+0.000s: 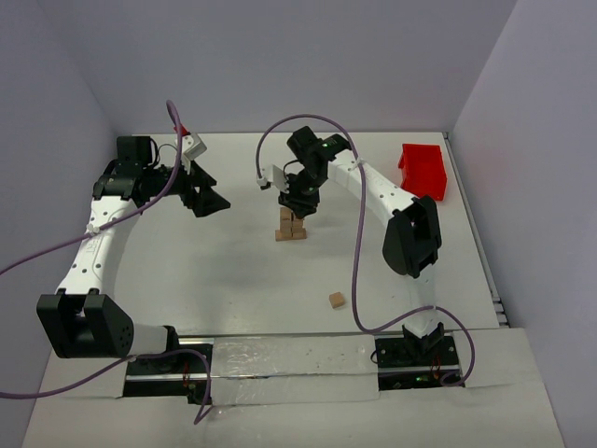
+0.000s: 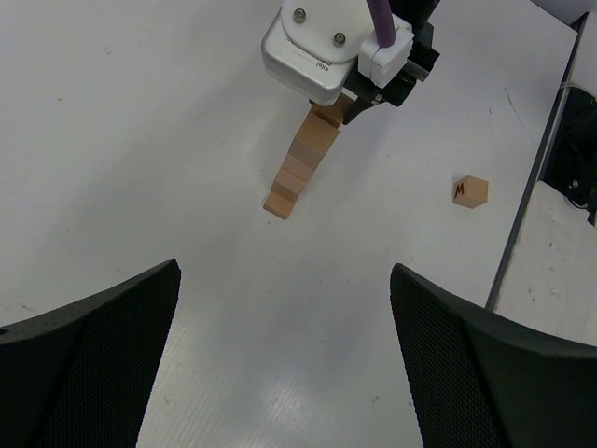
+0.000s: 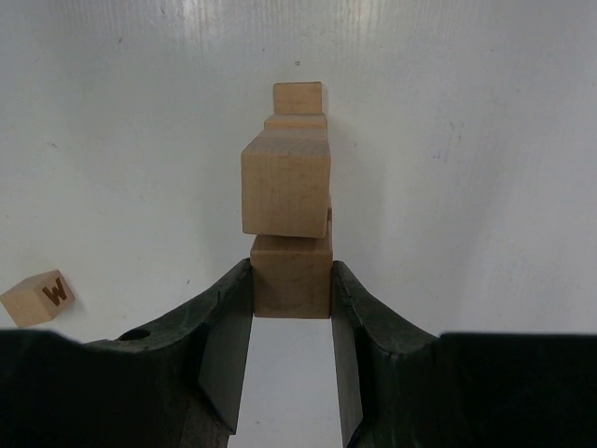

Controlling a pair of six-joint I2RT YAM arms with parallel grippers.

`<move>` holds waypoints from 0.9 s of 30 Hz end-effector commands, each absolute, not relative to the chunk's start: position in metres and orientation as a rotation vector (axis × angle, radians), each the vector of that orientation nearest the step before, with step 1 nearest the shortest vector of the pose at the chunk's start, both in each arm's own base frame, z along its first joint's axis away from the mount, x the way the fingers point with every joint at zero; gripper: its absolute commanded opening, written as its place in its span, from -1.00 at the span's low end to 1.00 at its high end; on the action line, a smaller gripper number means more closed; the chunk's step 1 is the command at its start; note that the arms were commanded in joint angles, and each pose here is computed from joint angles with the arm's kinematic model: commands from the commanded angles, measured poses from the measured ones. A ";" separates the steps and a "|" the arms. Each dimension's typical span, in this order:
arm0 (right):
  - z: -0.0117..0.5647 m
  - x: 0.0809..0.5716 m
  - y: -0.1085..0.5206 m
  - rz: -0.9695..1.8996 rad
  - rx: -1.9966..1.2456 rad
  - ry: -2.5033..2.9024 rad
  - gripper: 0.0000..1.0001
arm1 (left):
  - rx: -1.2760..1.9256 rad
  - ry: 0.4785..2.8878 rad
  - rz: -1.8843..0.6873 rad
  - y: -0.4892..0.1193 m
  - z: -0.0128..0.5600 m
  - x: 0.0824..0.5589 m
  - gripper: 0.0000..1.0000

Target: Build the wood block tower

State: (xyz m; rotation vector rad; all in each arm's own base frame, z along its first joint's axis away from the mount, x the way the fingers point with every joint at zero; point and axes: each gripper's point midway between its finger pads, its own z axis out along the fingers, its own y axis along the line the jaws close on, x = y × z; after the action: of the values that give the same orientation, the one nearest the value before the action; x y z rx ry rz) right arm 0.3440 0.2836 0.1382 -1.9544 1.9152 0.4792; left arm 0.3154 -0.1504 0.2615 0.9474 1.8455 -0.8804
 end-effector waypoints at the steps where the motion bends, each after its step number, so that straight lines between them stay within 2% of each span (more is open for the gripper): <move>1: 0.152 0.350 0.292 0.459 -1.939 1.876 -0.66 | 0.986 1.788 -0.863 -0.154 0.279 0.317 0.98; 27: 0.151 0.348 0.296 0.450 -1.949 1.871 -0.49 | 0.995 1.789 -0.859 -0.156 0.279 0.318 0.99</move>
State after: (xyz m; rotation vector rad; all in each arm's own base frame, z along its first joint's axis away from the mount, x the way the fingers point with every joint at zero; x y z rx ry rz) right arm 0.3424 0.2854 0.1377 -1.9672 1.9117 0.4624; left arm 0.3144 -0.1518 0.2623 0.9565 1.8473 -0.8790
